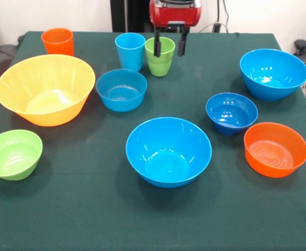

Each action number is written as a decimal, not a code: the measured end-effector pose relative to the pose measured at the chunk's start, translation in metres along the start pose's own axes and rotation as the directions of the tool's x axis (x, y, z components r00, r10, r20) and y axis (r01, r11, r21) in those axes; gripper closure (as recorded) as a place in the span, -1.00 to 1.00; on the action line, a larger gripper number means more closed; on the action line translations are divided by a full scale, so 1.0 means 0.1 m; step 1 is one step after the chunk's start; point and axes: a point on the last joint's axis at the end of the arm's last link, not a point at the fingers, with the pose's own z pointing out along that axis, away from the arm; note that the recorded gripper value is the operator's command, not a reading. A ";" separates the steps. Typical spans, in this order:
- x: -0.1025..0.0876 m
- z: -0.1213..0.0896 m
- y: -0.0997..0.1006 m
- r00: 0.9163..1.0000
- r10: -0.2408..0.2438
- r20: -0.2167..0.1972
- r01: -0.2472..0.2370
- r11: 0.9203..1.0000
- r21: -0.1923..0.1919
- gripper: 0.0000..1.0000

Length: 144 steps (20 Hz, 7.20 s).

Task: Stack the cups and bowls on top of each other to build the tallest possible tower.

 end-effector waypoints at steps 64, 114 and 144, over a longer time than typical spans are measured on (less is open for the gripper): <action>-1.08 0.53 -1.59 0.983 -0.175 0.054 0.180 0.977 -0.111 -1.00; -0.39 0.54 -1.53 0.964 -0.266 0.004 0.264 0.954 -0.140 -1.00; -0.31 0.58 -2.27 0.989 -0.149 0.008 0.148 0.978 -0.143 -1.00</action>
